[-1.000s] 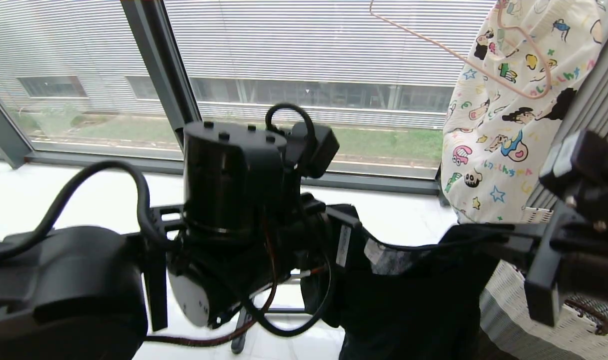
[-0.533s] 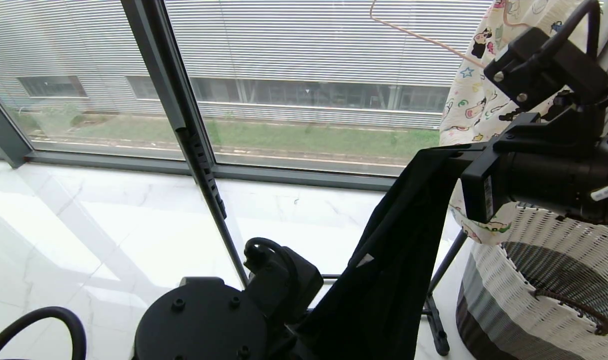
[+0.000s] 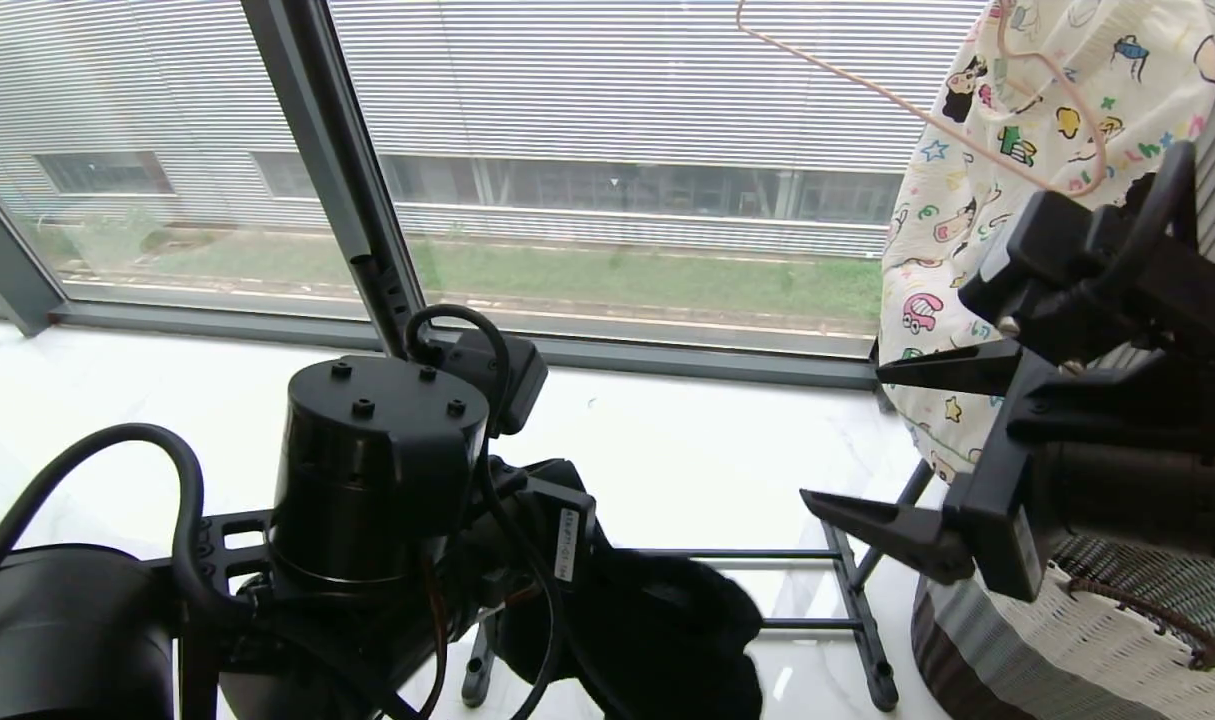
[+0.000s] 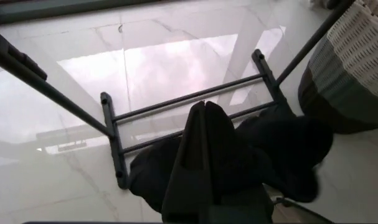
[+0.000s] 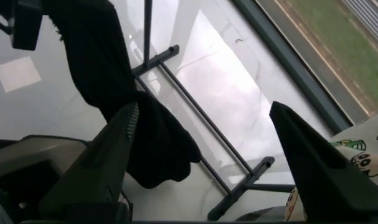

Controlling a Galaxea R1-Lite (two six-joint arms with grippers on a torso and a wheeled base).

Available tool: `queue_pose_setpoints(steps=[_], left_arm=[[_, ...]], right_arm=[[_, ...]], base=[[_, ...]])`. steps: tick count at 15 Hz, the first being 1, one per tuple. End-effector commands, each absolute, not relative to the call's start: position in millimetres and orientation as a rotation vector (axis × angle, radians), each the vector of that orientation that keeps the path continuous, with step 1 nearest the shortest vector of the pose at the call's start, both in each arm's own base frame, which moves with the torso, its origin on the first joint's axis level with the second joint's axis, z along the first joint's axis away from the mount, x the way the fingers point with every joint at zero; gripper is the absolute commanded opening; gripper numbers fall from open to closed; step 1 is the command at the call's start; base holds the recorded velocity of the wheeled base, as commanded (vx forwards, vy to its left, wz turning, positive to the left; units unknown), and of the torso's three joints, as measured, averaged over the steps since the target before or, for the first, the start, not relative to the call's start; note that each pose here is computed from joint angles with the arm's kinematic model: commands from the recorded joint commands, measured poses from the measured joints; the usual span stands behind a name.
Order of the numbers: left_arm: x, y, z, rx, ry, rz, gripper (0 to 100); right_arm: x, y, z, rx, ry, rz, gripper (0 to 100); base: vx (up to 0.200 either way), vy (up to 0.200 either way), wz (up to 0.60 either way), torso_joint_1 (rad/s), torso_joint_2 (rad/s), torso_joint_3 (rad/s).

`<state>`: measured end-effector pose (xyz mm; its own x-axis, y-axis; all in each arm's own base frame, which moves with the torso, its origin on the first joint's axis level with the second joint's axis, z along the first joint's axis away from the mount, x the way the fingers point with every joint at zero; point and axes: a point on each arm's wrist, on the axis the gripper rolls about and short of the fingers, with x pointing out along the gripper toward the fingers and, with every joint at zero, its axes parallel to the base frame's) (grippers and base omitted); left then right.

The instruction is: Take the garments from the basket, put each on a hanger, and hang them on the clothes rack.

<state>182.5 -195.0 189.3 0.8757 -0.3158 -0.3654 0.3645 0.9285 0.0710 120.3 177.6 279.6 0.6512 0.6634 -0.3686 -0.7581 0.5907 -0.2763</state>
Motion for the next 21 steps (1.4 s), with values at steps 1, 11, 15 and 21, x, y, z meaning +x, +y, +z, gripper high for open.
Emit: queue_pose_setpoints(steps=[1,11,15,21], left_arm=[[188,-190,190,0.137,0.356,-0.329,0],[177,-72,224,0.327,0.204,-0.200,0],[168,-66,225,0.320,0.187,-0.188,0],[162,-64,230,0.319,0.160,-0.183,0]], right_arm=[[111,167,278,-0.430,0.230,0.847,100],[129,69,280,-0.304,0.224,0.296,100],[127,60,280,-0.342,0.215,0.205,100],[128,60,280,-0.344,0.219,0.203,100]], base=[[0.000,0.000,0.00,0.000,0.00,0.000],[0.000,0.000,0.00,0.000,0.00,0.000],[0.000,0.000,0.00,0.000,0.00,0.000],[0.000,0.000,0.00,0.026,-0.08,-0.077]])
